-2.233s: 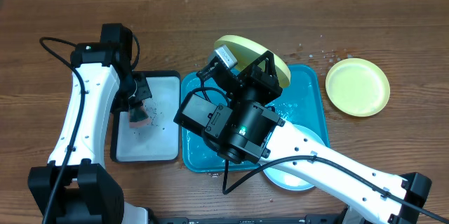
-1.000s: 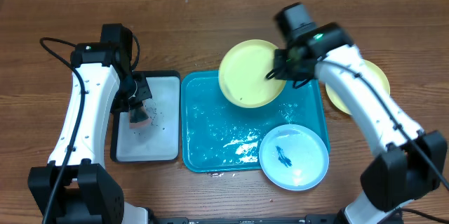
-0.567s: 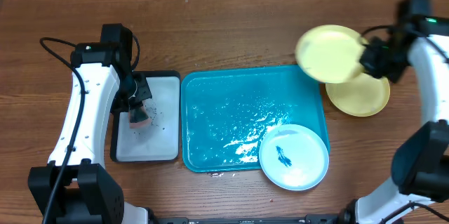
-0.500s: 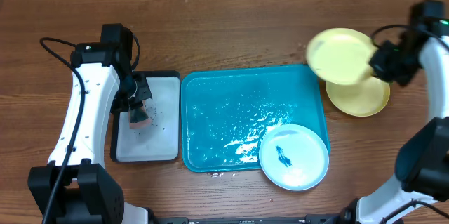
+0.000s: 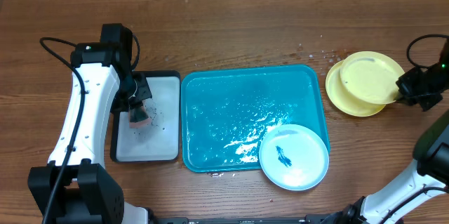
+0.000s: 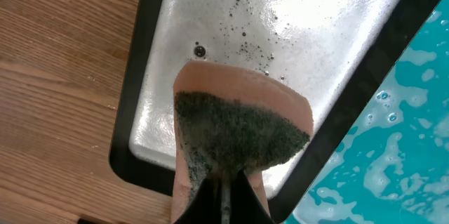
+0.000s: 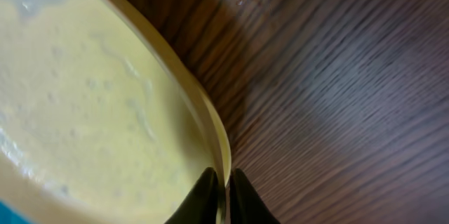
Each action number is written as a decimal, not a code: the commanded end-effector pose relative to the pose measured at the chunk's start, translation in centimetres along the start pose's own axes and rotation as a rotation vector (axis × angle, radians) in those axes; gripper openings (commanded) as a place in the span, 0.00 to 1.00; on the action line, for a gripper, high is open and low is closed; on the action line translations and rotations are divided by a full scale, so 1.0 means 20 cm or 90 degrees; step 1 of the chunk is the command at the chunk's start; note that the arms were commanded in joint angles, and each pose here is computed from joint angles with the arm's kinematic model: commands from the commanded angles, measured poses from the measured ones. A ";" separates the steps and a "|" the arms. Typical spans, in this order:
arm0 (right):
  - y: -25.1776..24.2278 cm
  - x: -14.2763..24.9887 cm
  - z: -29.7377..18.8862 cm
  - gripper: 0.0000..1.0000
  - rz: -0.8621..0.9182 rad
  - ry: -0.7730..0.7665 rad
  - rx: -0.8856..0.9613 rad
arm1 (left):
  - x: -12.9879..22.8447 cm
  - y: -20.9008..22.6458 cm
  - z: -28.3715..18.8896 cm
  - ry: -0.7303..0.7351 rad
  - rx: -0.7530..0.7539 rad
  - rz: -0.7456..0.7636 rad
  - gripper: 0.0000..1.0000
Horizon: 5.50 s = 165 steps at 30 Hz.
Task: Clean dirty plates on tray and stack at the side
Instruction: 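Carry the yellow plate right and stack it on the cleaned plate, then reach the right gripper to the white plate rim and grasp it, then slide the white plate toward the tray center with the right gripper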
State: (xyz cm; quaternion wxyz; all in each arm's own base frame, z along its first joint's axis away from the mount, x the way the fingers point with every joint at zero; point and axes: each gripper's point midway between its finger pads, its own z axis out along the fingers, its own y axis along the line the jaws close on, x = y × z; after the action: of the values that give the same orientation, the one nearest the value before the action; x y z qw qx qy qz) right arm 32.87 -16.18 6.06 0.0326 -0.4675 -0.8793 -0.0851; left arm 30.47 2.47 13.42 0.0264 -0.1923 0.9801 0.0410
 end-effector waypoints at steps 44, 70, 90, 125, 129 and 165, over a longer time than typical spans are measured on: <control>-0.03 1.40 0.03 0.39 -0.321 0.099 0.229 | 0.00 -0.01 0.02 0.003 0.008 0.016 0.04; 0.03 1.30 0.27 0.36 -0.297 -0.009 0.129 | -0.01 -0.05 0.02 0.002 0.033 0.028 0.04; -0.17 1.35 0.20 0.52 -0.200 0.002 0.235 | 0.00 -0.05 0.02 0.007 0.036 0.033 0.04; 0.04 1.31 0.25 0.04 -0.303 -0.023 0.125 | 0.00 -0.05 0.02 0.010 0.035 0.038 0.04; 0.17 1.29 0.19 0.04 -0.325 -0.046 0.077 | 0.00 -0.05 0.02 0.010 0.035 0.038 0.04; 0.52 1.28 0.48 0.04 -0.471 -0.018 -0.050 | 0.01 -0.08 0.32 0.030 0.034 0.040 0.04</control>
State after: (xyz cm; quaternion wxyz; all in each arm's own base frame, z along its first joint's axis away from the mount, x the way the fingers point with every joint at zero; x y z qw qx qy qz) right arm 27.56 11.17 1.46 -0.0410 -0.1368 -0.9843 -0.1034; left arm 32.41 1.76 9.69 0.0477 -0.1703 0.9841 0.0157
